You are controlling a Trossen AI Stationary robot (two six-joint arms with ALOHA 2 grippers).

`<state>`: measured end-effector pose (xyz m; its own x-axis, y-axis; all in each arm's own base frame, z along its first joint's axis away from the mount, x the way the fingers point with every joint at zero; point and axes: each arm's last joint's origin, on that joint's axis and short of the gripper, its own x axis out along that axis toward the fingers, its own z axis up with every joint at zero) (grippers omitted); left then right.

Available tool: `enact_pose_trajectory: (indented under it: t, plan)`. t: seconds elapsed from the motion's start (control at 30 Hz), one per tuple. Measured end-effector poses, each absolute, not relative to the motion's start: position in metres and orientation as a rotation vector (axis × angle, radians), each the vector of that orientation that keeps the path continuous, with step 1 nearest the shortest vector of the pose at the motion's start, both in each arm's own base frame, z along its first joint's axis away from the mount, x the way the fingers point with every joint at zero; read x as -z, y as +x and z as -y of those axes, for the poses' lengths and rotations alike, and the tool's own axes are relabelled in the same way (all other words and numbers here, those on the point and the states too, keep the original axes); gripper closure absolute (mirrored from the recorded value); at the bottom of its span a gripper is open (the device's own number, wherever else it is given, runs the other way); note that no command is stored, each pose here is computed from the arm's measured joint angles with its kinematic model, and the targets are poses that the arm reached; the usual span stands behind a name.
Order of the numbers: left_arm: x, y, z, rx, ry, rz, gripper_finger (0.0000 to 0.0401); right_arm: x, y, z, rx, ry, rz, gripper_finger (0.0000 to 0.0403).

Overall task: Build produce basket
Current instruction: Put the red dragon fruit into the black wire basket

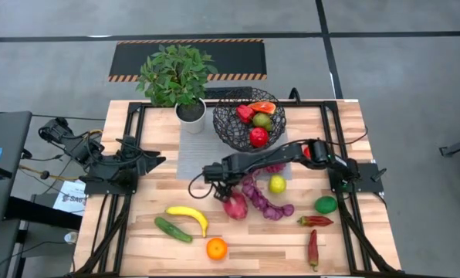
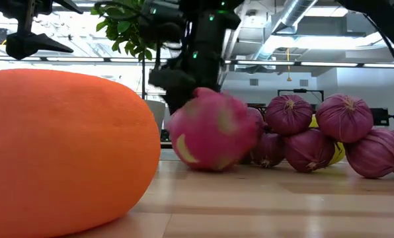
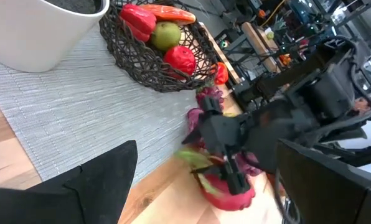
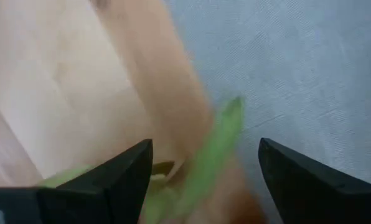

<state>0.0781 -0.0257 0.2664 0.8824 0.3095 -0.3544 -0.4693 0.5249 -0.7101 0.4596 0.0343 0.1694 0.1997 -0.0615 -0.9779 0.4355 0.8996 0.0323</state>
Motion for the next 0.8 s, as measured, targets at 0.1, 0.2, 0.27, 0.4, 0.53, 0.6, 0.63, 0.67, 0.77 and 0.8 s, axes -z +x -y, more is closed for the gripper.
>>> enact_pose_trajectory:
  t: [0.1, 0.2, 0.27, 0.4, 0.53, 0.6, 0.63, 0.67, 0.77, 0.8]
  plan:
    - [-0.266, 0.078, 0.025, -0.474, -0.900, -0.197, 0.0037, -0.165, 0.461, -0.038, 0.345, 0.355, -1.338, 0.0100]
    - [-0.265, 0.077, 0.025, -0.482, -0.895, -0.205, 0.0037, -0.160, 0.459, -0.037, 0.359, 0.360, -1.372, 0.0119]
    - [-0.264, 0.077, 0.025, -0.484, -0.894, -0.206, 0.0037, -0.159, 0.459, -0.036, 0.370, 0.366, -1.375, 0.0141]
    - [-0.265, 0.077, 0.025, -0.484, -0.897, -0.204, 0.0037, -0.158, 0.458, -0.036, 0.389, 0.374, -1.393, 0.0219]
    - [-0.265, 0.077, 0.025, -0.485, -0.897, -0.204, 0.0037, -0.165, 0.457, -0.037, 0.380, 0.380, -1.378, 0.0336]
    - [-0.265, 0.077, 0.025, -0.484, -0.898, -0.204, 0.0037, -0.173, 0.456, -0.037, 0.372, 0.382, -1.357, 0.0383]
    - [-0.265, 0.077, 0.025, -0.484, -0.898, -0.204, 0.0037, -0.178, 0.456, -0.037, 0.360, 0.376, -1.340, 0.0389]
    - [-0.265, 0.077, 0.025, -0.485, -0.898, -0.203, 0.0037, -0.183, 0.456, -0.037, 0.348, 0.371, -1.317, 0.0386]
    - [-0.265, 0.077, 0.025, -0.485, -0.904, -0.202, 0.0037, -0.204, 0.452, -0.035, 0.350, 0.369, -1.261, 0.0356]
    - [-0.265, 0.077, 0.025, -0.485, -0.907, -0.202, 0.0037, -0.214, 0.449, -0.035, 0.348, 0.371, -1.244, 0.0347]
